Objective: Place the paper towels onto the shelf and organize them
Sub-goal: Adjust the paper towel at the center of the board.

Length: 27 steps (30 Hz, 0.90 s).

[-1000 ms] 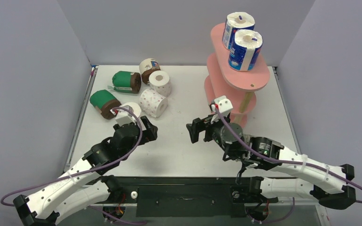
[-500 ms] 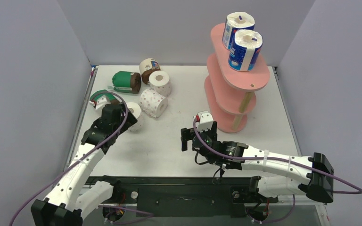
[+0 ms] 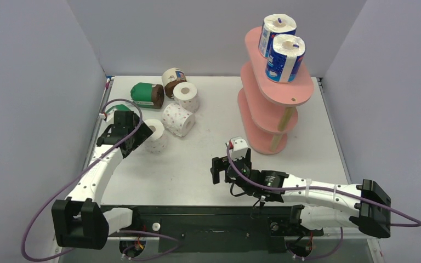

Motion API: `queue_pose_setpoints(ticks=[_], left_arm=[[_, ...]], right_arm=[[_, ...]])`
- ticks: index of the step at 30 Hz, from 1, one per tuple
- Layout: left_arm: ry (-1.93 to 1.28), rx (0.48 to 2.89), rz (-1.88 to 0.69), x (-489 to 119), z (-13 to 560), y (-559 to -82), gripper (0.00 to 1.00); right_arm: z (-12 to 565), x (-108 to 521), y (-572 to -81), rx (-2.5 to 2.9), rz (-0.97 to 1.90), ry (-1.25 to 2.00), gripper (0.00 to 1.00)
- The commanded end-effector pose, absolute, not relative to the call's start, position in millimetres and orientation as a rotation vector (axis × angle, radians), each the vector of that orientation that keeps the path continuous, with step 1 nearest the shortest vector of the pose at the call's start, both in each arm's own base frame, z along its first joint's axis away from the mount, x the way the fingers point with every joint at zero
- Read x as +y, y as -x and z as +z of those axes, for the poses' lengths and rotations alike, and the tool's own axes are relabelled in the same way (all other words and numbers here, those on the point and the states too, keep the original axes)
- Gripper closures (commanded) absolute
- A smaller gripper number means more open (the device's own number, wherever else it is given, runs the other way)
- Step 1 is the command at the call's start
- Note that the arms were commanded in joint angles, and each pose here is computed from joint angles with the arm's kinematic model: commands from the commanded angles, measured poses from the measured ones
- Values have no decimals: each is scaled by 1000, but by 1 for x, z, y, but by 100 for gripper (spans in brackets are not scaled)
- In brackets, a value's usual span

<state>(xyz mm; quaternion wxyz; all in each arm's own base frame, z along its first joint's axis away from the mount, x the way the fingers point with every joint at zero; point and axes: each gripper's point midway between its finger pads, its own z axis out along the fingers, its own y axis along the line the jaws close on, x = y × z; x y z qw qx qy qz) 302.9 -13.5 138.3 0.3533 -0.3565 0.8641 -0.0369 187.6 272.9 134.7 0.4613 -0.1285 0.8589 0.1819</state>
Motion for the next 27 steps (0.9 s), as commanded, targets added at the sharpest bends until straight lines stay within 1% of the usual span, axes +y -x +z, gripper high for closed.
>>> queue_pose_setpoints(ticks=[1, 4, 13, 18, 20, 27], left_arm=[[940, 2153, -173, -16, 155, -333, 3], [950, 2139, -171, -15, 152, -339, 6], [973, 2146, -160, -11, 137, -352, 10], [984, 2162, -155, -11, 126, -356, 14], [984, 2161, -157, -11, 125, -357, 18], [968, 2166, -206, -18, 121, -359, 39]], right_arm=[[155, 273, -189, 2042, 519, 286, 3], [155, 265, -190, 2029, 510, 269, 3], [152, 248, -187, 2011, 513, 225, 3], [154, 242, -187, 2003, 508, 207, 4], [156, 240, -187, 1999, 509, 201, 4], [159, 232, -188, 1987, 502, 171, 4]])
